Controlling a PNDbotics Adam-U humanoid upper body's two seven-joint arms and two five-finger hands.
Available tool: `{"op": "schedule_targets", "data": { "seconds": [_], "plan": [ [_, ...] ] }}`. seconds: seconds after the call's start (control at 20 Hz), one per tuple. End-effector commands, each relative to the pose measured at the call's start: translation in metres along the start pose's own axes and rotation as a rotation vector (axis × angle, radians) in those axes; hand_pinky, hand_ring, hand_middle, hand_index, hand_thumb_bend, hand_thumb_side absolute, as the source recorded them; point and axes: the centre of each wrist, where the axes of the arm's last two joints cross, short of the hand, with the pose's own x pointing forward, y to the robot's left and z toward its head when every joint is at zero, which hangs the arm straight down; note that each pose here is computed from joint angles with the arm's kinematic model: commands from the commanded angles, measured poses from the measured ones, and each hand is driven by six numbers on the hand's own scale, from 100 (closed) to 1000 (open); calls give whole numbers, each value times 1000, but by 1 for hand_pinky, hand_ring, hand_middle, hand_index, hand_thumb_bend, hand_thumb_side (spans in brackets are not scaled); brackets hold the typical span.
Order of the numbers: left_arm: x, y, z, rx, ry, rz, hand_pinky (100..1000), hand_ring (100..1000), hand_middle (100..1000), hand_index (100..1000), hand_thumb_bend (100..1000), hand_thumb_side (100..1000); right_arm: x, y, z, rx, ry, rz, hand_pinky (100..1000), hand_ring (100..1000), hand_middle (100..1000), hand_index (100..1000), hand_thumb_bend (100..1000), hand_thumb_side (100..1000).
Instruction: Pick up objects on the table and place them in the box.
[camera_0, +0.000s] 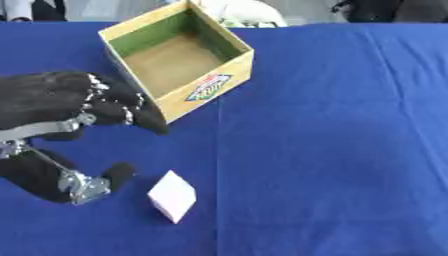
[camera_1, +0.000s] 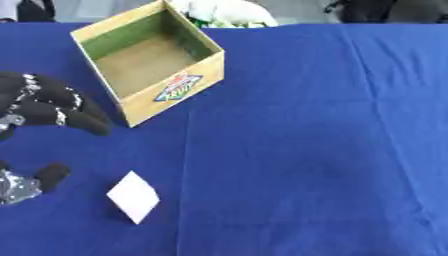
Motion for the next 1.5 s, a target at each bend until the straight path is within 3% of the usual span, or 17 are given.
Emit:
{"op": "schedule_targets", "data": {
  "seconds": [0.05,0.45,0.65,0.75,0.8,0.85,1.0,1.25,1.5],
  "plan": [
    [4,5,-4,-39,0,-44,677,761,745,888,100,694,5,-5,-6,5,-34,15,499,741,623,768,100,1000],
    [10,-6,-21,-196,55,-47,721,796,777,926,100,839,5,-5,-5,13,-30,14,499,741,623,767,100,1000],
    [12,-9,-25,-249,106,-32,717,794,773,917,100,833,4,-4,-4,15,-26,14,497,740,622,767,100,1000],
    [12,-10,-26,-251,117,-33,737,812,796,919,261,893,4,-4,-4,14,-24,14,497,740,621,766,100,1000],
    [12,-10,-25,-252,119,-38,739,814,798,918,277,904,4,-4,-4,14,-24,13,497,740,621,766,100,1000],
    [12,-11,-25,-252,122,-43,750,822,812,915,358,956,3,-4,-4,14,-23,13,497,740,621,766,100,1000],
    [12,-13,-25,-262,128,-59,781,843,825,922,490,1000,4,-3,-4,16,-23,8,496,740,621,766,100,1000],
    [8,-18,-26,-291,135,-70,802,864,849,934,585,1000,3,-3,-4,19,-22,3,496,739,620,766,100,1000],
    [0,-25,-28,-304,147,-87,803,867,841,931,581,1000,2,-2,-4,19,-18,-1,495,737,617,766,100,1000]
  ]
}}
